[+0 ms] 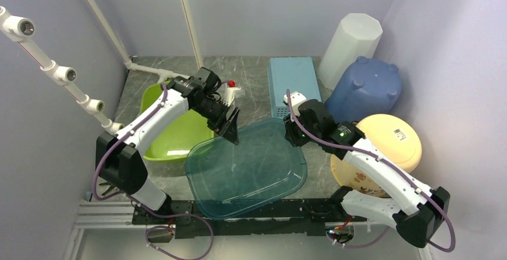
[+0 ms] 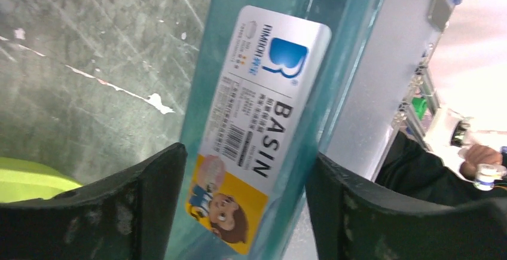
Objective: Turn the large container upside down
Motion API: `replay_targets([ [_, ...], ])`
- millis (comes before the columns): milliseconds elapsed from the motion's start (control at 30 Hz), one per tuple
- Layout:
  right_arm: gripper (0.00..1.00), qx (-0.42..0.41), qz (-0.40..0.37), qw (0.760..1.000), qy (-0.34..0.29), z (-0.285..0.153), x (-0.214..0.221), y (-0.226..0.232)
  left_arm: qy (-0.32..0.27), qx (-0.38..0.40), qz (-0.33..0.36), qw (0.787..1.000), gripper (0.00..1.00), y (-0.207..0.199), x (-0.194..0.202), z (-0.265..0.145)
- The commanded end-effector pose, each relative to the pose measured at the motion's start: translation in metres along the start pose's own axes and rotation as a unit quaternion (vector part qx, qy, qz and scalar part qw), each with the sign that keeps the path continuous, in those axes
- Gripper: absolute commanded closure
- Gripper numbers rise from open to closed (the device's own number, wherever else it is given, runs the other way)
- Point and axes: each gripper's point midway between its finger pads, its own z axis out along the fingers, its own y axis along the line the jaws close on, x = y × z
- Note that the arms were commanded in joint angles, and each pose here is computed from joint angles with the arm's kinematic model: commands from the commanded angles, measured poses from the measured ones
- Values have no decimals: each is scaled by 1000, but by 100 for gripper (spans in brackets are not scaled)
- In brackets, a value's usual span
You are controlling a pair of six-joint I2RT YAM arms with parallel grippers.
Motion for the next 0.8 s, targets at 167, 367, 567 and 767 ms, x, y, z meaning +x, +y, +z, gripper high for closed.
replay_targets([
  [167,100,31,26,995,-96,-8,-54,-8,-10,-33,59,998,77,-31,-16,-19],
  [367,100,61,43,995,-67,1,-49,-16,-4,-76,71,995,97,-32,-17,-16],
  [567,70,106,100,988,-49,3,-43,-27,-67,-183,40,980,97,-10,-35,-28],
  [767,13,147,217,962,-72,-18,-44,-39,-167,-318,-11,933,97,26,-54,-54],
])
